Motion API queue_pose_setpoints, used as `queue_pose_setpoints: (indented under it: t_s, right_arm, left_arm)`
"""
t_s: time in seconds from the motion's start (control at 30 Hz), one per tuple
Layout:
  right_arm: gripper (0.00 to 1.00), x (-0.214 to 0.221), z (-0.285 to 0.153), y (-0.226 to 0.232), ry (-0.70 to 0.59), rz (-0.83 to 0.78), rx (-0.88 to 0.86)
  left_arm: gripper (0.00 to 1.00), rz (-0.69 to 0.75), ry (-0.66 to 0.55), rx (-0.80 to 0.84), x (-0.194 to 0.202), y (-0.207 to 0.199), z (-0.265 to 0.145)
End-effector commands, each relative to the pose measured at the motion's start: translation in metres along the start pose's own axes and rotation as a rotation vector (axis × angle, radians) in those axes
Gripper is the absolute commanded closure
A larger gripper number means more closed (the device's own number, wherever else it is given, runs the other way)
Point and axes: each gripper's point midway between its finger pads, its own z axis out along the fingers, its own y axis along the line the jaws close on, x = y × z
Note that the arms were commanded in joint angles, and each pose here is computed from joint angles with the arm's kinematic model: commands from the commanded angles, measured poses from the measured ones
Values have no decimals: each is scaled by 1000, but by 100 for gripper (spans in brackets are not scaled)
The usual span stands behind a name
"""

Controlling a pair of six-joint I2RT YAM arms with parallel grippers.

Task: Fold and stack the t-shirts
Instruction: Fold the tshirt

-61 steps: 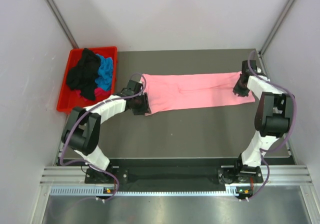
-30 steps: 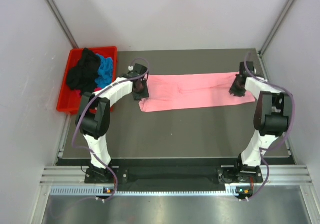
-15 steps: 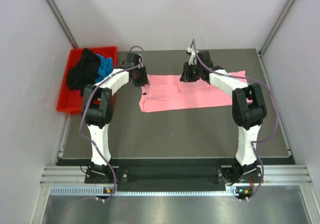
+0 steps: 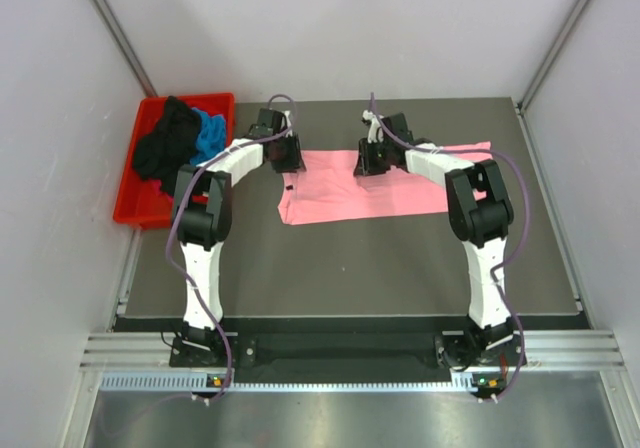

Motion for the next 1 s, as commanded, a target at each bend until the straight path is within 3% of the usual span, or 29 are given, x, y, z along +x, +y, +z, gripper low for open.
queue_pose_setpoints:
  t_s: [0.0,0.43,0.5,0.53,0.6,0.67,0.97]
  right_arm:
    - [74,-28,4,24,-80,-81,-77]
    - [76,-29,17,29,-91,-83,-93]
    - [81,-29,17,30,-93,-85,-93]
    - [85,-31,16,31,-99,-89,-94]
    - [95,-33,14,31,-108,-91,-86]
    - [100,-36,9,32,-122,-93,-75]
    - [100,-50,-8,28,-199,-100,-14]
  left_arm:
    - [62,48,-81,53,-25,-11,2]
    - [73,62,-83,51,-27,-9,9]
    - [81,63,-84,60,-27,-10,10]
    - [92,62,-86,67,-27,-12,10]
    - [100,60,-90,75,-29,-14,8]
    - [100,61,-101,91,-32,-18,5]
    - [100,55,-199,102,-55,-27,-11]
